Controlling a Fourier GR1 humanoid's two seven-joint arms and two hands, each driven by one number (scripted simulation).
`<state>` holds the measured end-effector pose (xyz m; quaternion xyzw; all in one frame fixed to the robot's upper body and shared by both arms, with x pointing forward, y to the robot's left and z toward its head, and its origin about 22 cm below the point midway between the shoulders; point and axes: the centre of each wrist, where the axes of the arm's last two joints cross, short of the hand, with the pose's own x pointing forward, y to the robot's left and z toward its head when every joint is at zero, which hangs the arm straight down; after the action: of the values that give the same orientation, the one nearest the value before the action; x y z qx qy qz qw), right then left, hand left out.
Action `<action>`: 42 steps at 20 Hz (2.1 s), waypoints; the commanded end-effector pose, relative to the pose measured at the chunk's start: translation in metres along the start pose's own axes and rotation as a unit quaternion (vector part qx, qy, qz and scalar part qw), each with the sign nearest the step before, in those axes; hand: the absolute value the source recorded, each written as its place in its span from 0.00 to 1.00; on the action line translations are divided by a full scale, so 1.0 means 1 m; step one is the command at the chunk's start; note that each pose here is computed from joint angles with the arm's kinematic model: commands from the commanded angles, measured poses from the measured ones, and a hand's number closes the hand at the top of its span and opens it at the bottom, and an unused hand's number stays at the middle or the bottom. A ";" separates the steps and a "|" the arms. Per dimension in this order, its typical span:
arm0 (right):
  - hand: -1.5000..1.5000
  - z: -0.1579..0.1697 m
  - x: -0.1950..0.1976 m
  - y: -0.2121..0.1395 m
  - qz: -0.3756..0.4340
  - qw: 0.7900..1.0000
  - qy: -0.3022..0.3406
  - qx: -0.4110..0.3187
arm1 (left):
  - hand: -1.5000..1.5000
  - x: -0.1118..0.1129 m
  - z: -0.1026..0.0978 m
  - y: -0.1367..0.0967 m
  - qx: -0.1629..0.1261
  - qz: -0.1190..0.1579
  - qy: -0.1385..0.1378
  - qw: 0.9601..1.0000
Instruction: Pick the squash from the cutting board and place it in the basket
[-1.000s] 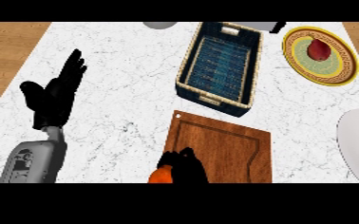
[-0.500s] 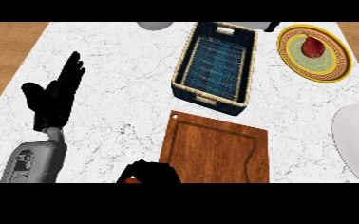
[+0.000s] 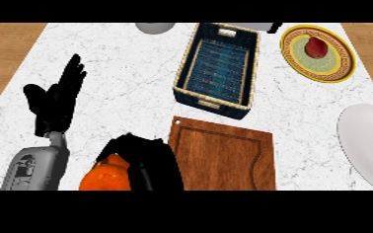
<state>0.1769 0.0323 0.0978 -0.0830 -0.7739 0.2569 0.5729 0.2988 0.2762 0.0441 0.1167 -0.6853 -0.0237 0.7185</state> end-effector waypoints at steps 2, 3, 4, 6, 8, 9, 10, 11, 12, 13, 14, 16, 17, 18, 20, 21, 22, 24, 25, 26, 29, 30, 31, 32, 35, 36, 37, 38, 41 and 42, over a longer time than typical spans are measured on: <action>1.00 -0.034 0.049 -0.023 -0.025 0.998 0.031 -0.047 | 0.50 0.008 -0.010 0.005 -0.001 -0.002 0.003 1.000; 1.00 -0.048 0.049 -0.024 -0.043 0.996 0.027 -0.075 | 0.50 -0.002 -0.001 0.019 -0.003 -0.004 0.003 1.000; 1.00 -0.049 0.054 -0.027 -0.053 0.995 0.038 -0.079 | 0.50 0.005 0.001 0.008 -0.006 -0.003 0.002 1.000; 1.00 -0.066 0.066 -0.034 -0.063 0.992 0.038 -0.104 | 0.50 0.004 0.000 0.007 0.000 -0.005 0.003 1.000; 1.00 -0.090 0.090 -0.047 -0.054 0.990 0.045 -0.119 | 0.50 -0.006 -0.002 0.010 0.002 -0.002 0.008 1.000; 1.00 -0.098 0.075 -0.036 -0.039 0.989 0.042 -0.140 | 0.50 0.006 -0.003 -0.004 -0.011 -0.001 -0.004 1.000; 1.00 -0.105 0.091 -0.043 -0.038 0.989 0.042 -0.139 | 0.50 -0.005 0.002 0.008 -0.007 0.001 -0.004 1.000; 1.00 -0.102 0.082 -0.037 -0.019 0.989 0.054 -0.136 | 0.50 -0.008 0.006 0.006 0.002 -0.004 0.005 1.000; 1.00 -0.118 0.094 -0.044 -0.015 0.987 0.056 -0.148 | 0.50 0.003 0.001 0.003 -0.003 -0.002 0.000 1.000; 1.00 -0.127 0.093 -0.045 -0.006 0.986 0.064 -0.156 | 0.50 0.010 -0.003 0.012 -0.002 -0.001 0.002 1.000; 1.00 -0.132 0.092 -0.045 -0.004 0.985 0.070 -0.157 | 0.50 0.001 -0.004 -0.001 -0.006 -0.003 -0.002 1.000; 1.00 -0.147 0.102 -0.048 0.013 0.982 0.074 -0.171 | 0.50 0.007 -0.005 0.014 0.000 -0.008 -0.001 1.000; 1.00 -0.154 0.098 -0.050 0.032 0.981 0.070 -0.178 | 0.50 0.007 -0.005 -0.001 -0.001 -0.007 0.001 1.000; 1.00 -0.161 0.114 -0.054 0.049 0.981 0.076 -0.173 | 0.50 0.003 -0.005 0.012 0.005 -0.008 0.001 1.000; 1.00 -0.175 0.108 -0.057 0.067 0.978 0.090 -0.175 | 0.50 0.005 0.005 -0.005 -0.005 0.002 -0.010 1.000; 1.00 -0.174 0.107 -0.054 0.074 0.980 0.091 -0.161 | 0.50 0.001 -0.003 0.006 -0.002 -0.007 -0.008 1.000; 1.00 -0.182 0.099 -0.060 0.083 0.979 0.098 -0.162 | 0.50 0.019 -0.010 0.013 0.000 0.011 -0.009 1.000; 1.00 -0.183 0.095 -0.054 0.081 0.978 0.103 -0.163 | 0.50 -0.013 -0.002 -0.002 0.005 -0.003 -0.010 1.000; 1.00 -0.194 0.080 -0.058 0.101 0.973 0.109 -0.176 | 0.50 0.005 0.005 0.010 -0.003 -0.006 -0.002 1.000; 1.00 -0.196 0.068 -0.059 0.110 0.973 0.109 -0.172 | 0.50 -0.012 0.003 0.010 0.012 -0.002 0.002 1.000; 1.00 -0.204 0.055 -0.062 0.106 0.970 0.135 -0.173 | 0.50 0.016 -0.001 0.009 0.000 -0.001 -0.012 1.000; 1.00 -0.205 0.055 -0.062 0.105 0.970 0.147 -0.160 | 0.50 0.011 -0.012 0.018 -0.001 0.001 -0.007 1.000; 1.00 -0.206 0.051 -0.064 0.120 0.968 0.150 -0.163 | 0.50 -0.007 0.000 0.015 0.012 0.004 -0.001 1.000; 1.00 -0.212 0.038 -0.065 0.115 0.965 0.156 -0.174 | 0.50 0.007 -0.003 0.011 -0.005 0.000 -0.004 1.000; 1.00 -0.220 0.023 -0.075 0.126 0.964 0.171 -0.163 | 0.50 0.014 0.001 -0.012 -0.002 -0.001 0.000 1.000; 1.00 -0.218 0.030 -0.075 0.122 0.966 0.164 -0.159 | 0.50 0.005 -0.010 0.009 0.015 0.003 -0.002 1.000; 1.00 -0.220 0.003 -0.082 0.122 0.966 0.162 -0.160 | 0.50 -0.010 0.005 0.018 0.008 0.002 0.000 1.000; 1.00 -0.224 -0.003 -0.082 0.113 0.963 0.172 -0.175 | 0.50 0.004 -0.006 0.012 0.007 0.002 -0.008 1.000; 1.00 -0.229 -0.002 -0.103 0.103 0.969 0.164 -0.155 | 0.50 0.006 -0.003 0.023 0.004 -0.006 0.004 1.000; 1.00 -0.229 -0.013 -0.109 0.104 0.969 0.168 -0.150 | 0.50 0.010 0.012 0.010 0.010 0.002 -0.006 1.000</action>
<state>0.3977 0.0272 0.1946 -0.2997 -0.6868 0.1680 0.6405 0.2977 0.2863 0.0511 0.1220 -0.6864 -0.0195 0.7166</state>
